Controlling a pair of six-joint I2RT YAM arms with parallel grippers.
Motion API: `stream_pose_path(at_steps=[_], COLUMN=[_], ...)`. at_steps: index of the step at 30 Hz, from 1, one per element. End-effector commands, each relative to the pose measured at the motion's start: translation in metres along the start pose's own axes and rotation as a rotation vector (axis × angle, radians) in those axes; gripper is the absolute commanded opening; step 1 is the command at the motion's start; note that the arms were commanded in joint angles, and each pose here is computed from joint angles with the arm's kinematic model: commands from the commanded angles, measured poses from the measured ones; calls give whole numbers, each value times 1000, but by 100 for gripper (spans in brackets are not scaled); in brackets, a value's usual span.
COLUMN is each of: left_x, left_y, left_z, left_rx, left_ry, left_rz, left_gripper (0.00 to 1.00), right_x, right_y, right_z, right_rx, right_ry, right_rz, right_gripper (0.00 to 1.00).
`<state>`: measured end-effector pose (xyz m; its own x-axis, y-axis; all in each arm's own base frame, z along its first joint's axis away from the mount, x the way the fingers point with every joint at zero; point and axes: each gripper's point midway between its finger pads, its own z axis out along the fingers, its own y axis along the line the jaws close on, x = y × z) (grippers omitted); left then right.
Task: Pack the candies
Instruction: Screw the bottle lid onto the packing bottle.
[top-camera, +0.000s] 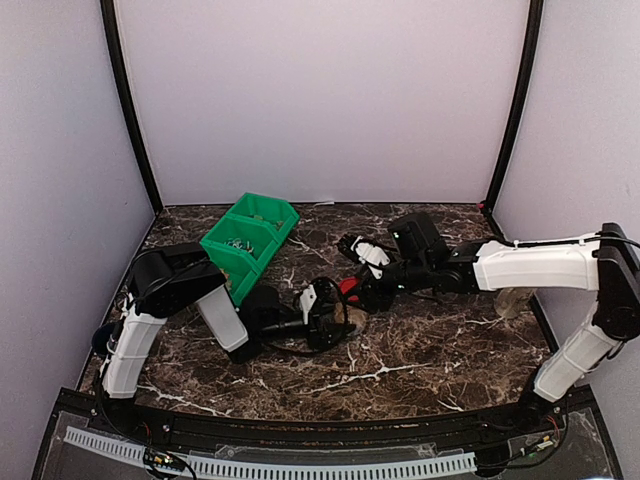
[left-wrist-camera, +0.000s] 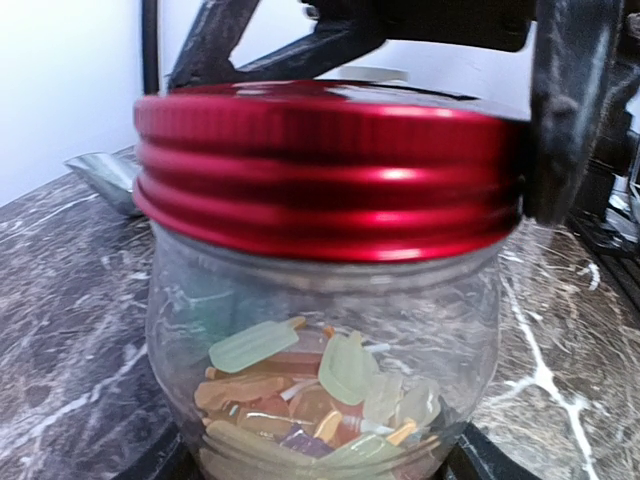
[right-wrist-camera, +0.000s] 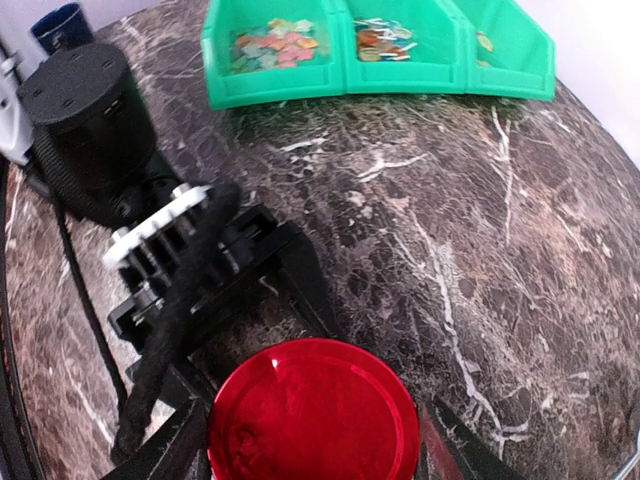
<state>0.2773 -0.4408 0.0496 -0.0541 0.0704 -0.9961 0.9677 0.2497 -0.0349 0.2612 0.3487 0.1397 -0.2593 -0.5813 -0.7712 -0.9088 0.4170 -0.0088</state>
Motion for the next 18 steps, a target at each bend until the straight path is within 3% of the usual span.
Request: stream_pose_path(at_steps=[1, 11, 18], left_x=[52, 55, 51], left_y=[36, 34, 22], left_z=[-11, -10, -10], left_rx=[-201, -188, -120], left_ry=[196, 208, 193], left_rz=[-80, -78, -69], left_gripper=[65, 65, 65], right_x=[-3, -25, -29], right_y=[-18, -21, -22], right_z=[8, -7, -32], right_rx=[160, 274, 260], right_ry=[-25, -43, -36], right_rz=[191, 175, 96], right_gripper=[61, 81, 96])
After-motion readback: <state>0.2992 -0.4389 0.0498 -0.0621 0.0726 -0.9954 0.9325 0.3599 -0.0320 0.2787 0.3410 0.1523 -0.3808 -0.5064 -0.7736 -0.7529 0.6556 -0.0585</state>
